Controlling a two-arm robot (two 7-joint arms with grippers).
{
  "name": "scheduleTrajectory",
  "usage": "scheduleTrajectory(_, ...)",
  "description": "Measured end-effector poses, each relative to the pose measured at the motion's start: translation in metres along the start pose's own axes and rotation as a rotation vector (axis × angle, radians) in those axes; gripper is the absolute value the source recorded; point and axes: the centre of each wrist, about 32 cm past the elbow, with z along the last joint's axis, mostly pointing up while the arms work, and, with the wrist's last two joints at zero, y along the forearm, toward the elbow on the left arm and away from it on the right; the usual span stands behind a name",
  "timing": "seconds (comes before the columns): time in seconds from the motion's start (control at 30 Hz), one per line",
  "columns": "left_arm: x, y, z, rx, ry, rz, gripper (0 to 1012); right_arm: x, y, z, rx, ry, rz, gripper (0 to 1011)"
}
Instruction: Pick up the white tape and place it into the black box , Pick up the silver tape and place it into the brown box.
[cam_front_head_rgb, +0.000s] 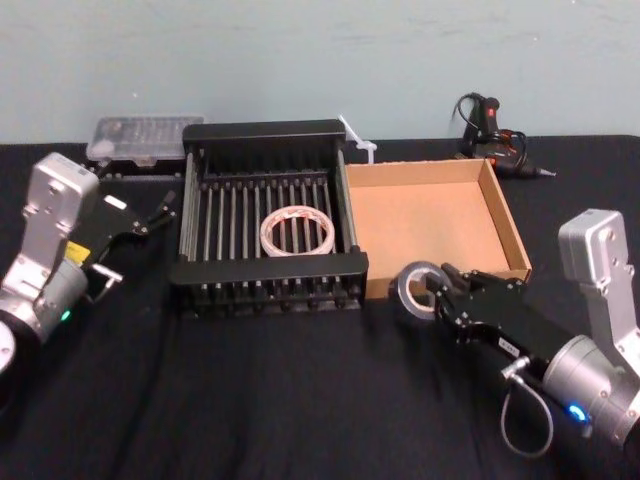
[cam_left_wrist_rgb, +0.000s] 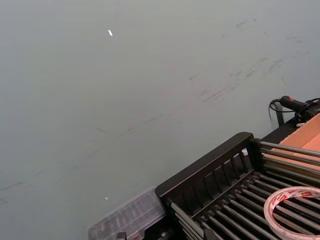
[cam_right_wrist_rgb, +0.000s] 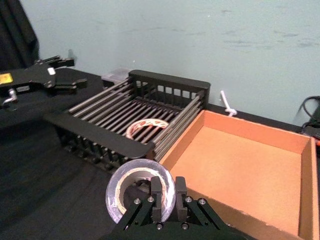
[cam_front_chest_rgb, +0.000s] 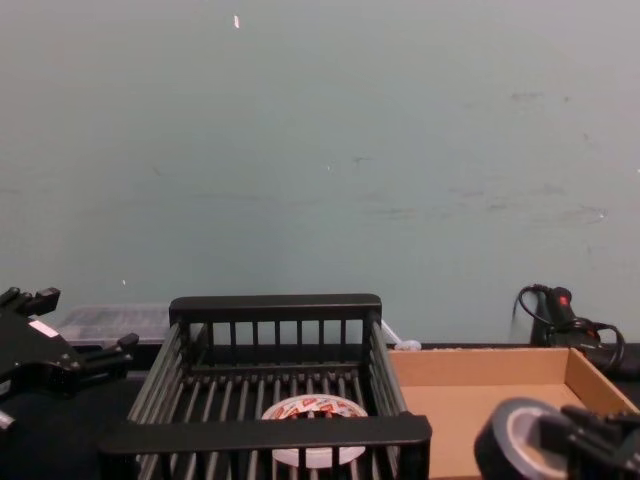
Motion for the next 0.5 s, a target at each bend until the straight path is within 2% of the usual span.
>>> scheduleTrajectory(0.3, 0.0000, 0.000, 0.000, 0.000, 0.000, 0.000, 1001, 0.0066, 0.013, 0.008, 0.017, 0.027, -0.037, 174)
scheduleTrajectory(0.5, 0.0000, 0.000, 0.000, 0.000, 0.000, 0.000, 1001, 0.0135, 0.022, 0.011, 0.031, 0.043, -0.090, 174)
